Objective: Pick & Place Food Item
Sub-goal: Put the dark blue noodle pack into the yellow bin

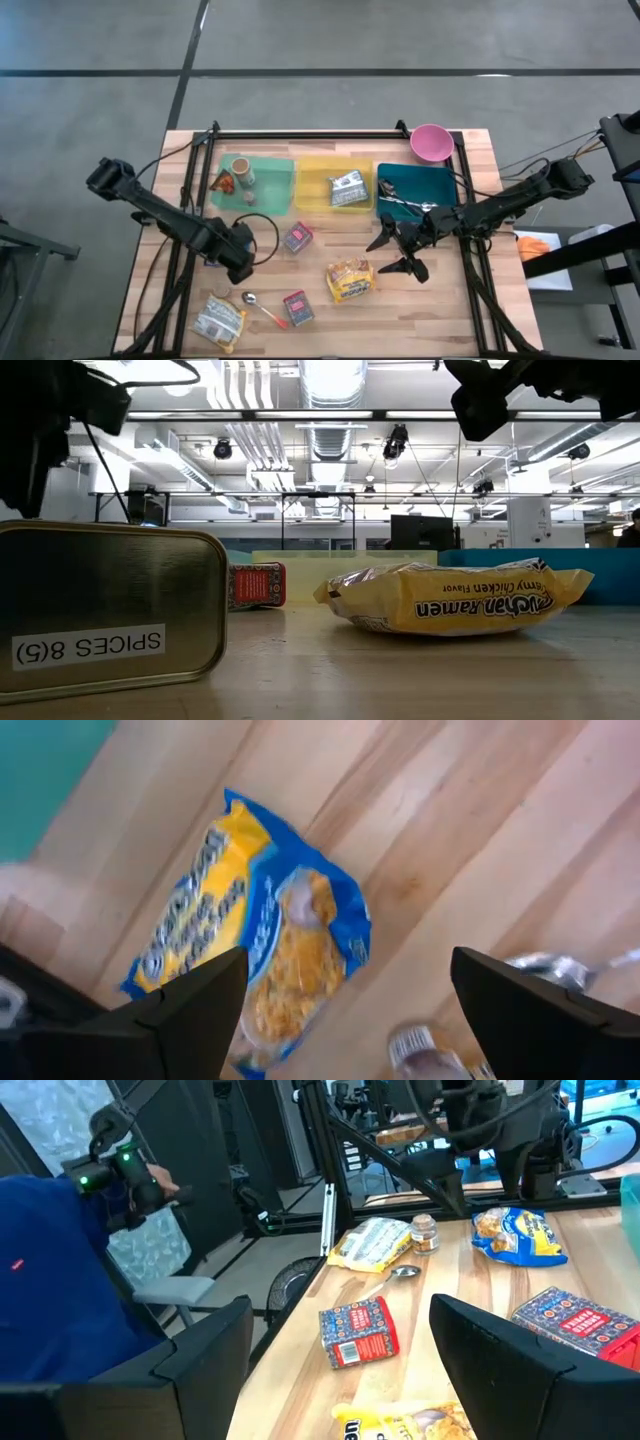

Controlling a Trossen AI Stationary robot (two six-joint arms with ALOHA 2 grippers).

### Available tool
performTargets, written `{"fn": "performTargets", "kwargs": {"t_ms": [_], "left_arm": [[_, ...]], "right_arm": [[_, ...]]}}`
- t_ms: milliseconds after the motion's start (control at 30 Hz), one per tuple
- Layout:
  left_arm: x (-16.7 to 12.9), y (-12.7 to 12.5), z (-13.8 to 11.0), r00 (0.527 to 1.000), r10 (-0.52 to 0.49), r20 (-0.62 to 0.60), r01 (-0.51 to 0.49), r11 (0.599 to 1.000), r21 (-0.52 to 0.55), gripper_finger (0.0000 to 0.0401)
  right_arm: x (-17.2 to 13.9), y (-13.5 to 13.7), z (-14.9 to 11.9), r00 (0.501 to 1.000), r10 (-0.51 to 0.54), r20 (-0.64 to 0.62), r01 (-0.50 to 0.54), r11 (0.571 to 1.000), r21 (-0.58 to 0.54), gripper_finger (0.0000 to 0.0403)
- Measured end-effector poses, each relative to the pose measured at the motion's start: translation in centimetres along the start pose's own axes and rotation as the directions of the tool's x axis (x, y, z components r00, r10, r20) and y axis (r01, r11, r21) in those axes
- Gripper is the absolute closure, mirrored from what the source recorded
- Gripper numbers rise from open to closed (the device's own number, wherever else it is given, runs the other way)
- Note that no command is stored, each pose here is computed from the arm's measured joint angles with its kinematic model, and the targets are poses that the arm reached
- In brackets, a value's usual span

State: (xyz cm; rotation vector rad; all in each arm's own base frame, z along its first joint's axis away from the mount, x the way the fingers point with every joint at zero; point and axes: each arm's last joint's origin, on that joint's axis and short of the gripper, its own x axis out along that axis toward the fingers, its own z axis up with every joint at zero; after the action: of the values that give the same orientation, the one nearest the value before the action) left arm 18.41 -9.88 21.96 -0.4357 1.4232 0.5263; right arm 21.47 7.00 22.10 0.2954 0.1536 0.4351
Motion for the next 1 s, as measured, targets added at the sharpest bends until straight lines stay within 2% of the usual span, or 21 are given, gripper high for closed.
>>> {"fn": "performTargets", "kwargs": {"t_ms": [233, 400, 833, 1000], "left_arm": [[1.8, -1.1, 0.1, 0.997, 0.078, -0.017, -0.075, 0.99, 0.122, 0.0096], [2.9, -1.6, 0.1, 0.991, 0.119, -0.053, -0.109, 0.982, 0.156, 0.012], [5.0, -2.6, 0.4, 0.979, 0.188, -0.076, -0.175, 0.973, 0.148, 0.0125], [6.1, -2.8, 0.4, 0.967, 0.242, -0.075, -0.227, 0.959, 0.17, 0.0125]], "right_arm": [[0.0, 0.0, 0.0, 1.0, 0.0, -0.001, 0.0, 1.0, 0.0, 0.0106], [0.0, 0.0, 0.0, 1.0, -0.001, -0.003, 0.001, 1.0, 0.0, 0.0106], [0.0, 0.0, 0.0, 1.0, -0.001, -0.004, 0.001, 1.0, -0.002, 0.0106], [0.0, 0.0, 0.0, 1.0, -0.001, -0.004, 0.001, 1.0, 0.001, 0.0106]]}}
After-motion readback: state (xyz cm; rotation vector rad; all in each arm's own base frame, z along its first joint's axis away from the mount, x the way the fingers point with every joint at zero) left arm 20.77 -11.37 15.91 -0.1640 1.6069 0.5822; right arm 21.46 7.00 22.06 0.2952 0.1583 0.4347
